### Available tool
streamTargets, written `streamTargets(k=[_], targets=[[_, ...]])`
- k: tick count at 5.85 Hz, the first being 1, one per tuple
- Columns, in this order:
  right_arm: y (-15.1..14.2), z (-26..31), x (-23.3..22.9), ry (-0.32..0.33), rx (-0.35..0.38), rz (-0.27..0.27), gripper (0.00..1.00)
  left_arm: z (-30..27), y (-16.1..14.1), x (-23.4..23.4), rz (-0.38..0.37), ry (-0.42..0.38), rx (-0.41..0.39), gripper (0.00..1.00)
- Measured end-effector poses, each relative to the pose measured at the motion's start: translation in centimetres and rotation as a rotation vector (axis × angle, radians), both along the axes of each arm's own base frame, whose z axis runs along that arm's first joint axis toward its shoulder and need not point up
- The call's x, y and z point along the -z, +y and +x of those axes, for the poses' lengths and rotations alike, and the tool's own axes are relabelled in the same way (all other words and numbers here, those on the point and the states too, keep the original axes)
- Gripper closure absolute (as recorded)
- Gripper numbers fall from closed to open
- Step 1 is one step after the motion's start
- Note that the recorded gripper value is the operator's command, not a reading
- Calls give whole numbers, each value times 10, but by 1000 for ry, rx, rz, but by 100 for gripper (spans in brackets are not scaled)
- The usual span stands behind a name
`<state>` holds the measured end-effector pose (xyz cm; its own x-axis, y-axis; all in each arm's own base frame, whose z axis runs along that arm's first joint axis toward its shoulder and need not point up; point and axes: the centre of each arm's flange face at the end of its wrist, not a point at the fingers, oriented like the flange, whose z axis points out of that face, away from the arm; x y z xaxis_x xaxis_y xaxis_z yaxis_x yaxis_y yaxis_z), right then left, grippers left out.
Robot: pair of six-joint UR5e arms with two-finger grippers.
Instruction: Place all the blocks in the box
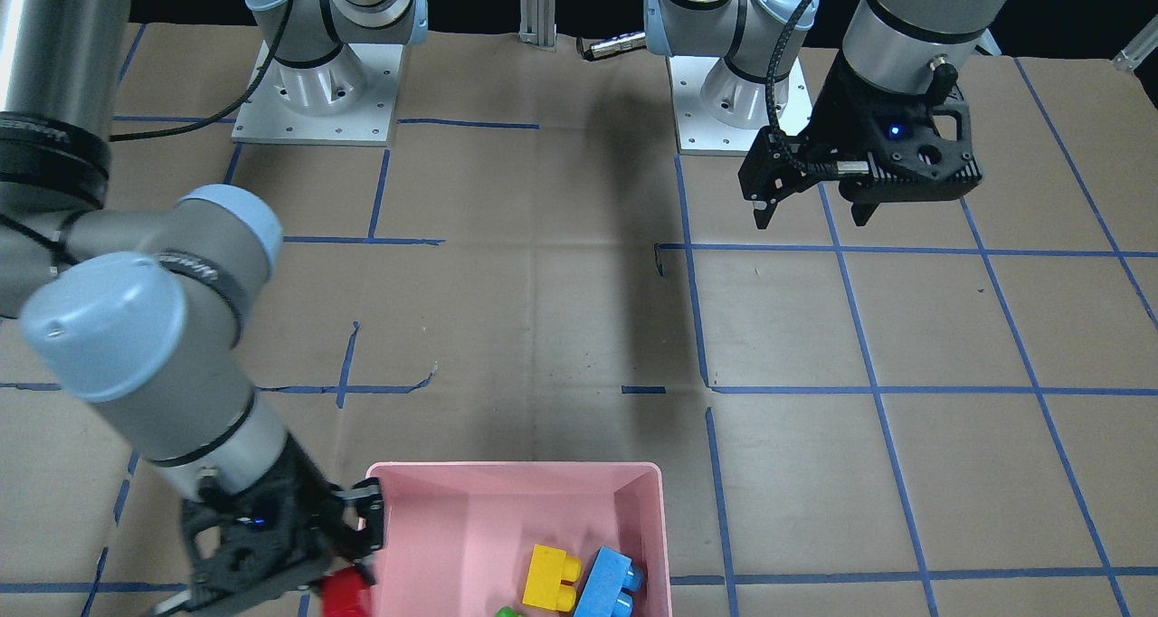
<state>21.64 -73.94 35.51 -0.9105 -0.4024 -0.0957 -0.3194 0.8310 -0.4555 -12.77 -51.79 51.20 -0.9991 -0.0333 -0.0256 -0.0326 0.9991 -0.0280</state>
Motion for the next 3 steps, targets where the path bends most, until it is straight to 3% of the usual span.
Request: streamTargets(k=[1, 2, 3], targets=[[10, 57, 10, -55, 26, 0, 91, 0, 7, 3, 2, 2, 6, 4], [17, 87, 21, -83, 48, 16, 14, -2, 6, 7, 6, 28, 27, 4], [19, 97, 24, -91, 62, 21, 0, -4, 6, 7, -1, 57, 54, 3]])
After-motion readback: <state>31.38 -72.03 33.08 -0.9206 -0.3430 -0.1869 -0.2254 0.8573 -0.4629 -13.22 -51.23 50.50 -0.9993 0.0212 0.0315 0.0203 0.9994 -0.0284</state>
